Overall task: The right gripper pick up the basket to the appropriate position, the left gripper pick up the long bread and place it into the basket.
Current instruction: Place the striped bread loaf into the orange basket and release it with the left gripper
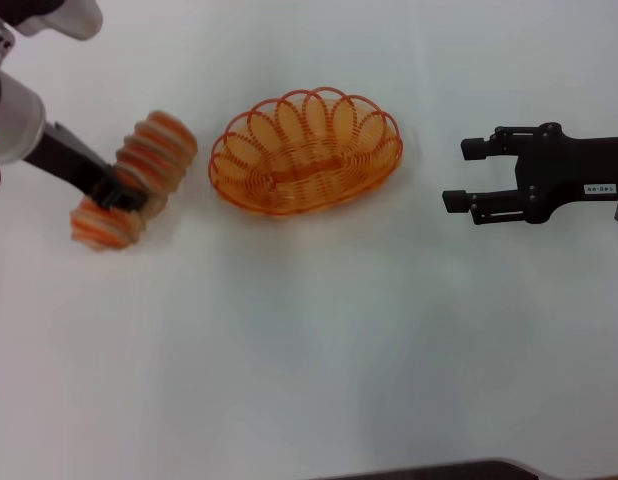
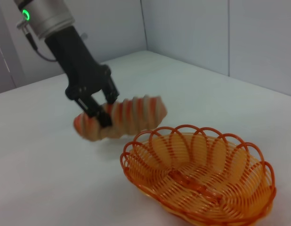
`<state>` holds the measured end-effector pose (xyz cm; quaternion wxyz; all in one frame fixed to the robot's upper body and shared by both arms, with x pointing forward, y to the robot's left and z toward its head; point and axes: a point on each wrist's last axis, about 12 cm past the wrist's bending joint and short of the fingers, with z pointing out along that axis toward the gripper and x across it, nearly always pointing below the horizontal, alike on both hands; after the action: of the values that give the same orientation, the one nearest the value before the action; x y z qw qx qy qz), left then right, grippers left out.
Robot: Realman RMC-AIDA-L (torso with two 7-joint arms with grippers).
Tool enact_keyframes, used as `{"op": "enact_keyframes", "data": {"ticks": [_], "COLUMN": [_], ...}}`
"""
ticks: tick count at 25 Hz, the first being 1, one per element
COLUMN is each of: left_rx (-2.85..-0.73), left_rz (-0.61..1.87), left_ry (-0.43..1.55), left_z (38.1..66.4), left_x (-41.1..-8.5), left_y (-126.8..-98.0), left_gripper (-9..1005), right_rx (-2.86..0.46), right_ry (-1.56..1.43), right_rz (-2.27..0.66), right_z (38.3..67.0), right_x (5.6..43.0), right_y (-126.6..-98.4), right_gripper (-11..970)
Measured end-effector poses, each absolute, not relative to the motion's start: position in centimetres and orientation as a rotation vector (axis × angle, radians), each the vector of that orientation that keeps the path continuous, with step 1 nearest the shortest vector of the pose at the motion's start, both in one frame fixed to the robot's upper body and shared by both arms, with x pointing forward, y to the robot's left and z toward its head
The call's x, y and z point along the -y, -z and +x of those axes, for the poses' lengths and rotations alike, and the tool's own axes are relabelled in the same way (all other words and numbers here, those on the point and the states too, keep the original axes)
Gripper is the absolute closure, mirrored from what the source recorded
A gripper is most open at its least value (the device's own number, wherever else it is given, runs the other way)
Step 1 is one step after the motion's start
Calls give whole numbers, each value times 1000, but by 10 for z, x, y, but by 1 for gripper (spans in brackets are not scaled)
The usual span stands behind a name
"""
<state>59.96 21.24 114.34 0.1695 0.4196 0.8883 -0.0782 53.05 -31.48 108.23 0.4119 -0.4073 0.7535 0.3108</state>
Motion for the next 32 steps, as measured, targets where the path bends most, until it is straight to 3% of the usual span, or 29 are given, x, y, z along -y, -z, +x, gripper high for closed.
{"op": "enact_keyframes", "data": {"ticks": [6, 10, 18, 25, 32], "left_rx": [-2416, -2236, -2054, -1951, -1900], "left_rz": [1246, 1378, 1571, 1638, 1654], "left_ry": [197, 215, 304, 339, 376], "left_z": [604, 605, 602, 602, 601], "left_x": [-215, -215, -182, -154, -131], "left_y": [-1160, -1180, -1200, -1205, -1189], "left_gripper": [611, 644, 720, 738, 741], "right_rx": [-1898, -1900, -1900, -1898, -1896], "right_ry": [-790, -796, -799, -814, -823], "right_rz": [-1035, -1043, -1056, -1085, -1092], "right_z": [529, 528, 528, 528, 528], "right_x": [314, 313, 312, 306, 303], "right_y": [-1081, -1081, -1081, -1079, -1078], "right_gripper": [143, 143, 143, 143, 143]}}
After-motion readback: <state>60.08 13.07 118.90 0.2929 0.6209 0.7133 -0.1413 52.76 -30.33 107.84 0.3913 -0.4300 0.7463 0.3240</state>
